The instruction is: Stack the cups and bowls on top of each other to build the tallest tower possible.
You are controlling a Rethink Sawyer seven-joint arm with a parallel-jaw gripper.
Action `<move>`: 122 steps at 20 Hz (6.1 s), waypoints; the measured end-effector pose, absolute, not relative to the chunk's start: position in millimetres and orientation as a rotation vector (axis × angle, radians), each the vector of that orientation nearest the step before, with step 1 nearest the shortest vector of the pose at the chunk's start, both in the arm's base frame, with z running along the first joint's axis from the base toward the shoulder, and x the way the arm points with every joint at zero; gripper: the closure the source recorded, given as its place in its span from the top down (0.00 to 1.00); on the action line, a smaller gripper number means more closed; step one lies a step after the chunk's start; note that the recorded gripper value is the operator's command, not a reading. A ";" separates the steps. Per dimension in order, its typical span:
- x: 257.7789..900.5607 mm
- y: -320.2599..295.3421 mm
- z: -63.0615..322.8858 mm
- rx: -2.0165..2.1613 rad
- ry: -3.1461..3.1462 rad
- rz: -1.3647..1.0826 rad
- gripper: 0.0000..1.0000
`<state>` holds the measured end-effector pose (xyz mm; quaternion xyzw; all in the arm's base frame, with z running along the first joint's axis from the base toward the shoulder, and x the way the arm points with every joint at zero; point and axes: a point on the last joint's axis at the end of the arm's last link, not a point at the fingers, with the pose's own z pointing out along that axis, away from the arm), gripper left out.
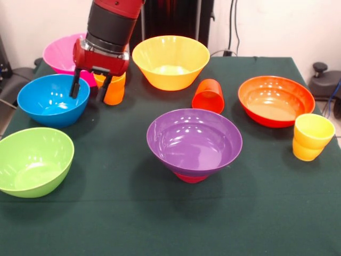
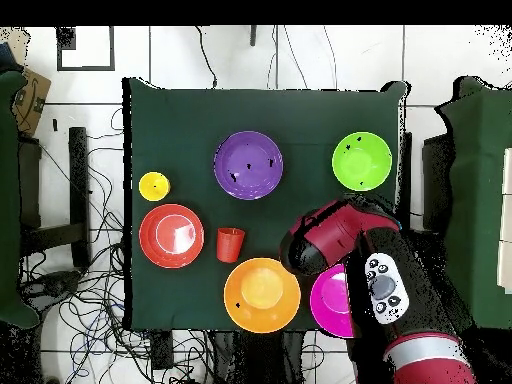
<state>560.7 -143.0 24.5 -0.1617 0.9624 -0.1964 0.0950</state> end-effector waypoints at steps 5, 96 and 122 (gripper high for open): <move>547.1 -145.5 4.5 -0.468 2.898 -0.551 1.00; 516.7 -154.1 -0.8 -0.598 2.932 -0.754 1.00; 493.4 -159.5 -33.3 -0.585 3.008 -0.703 1.00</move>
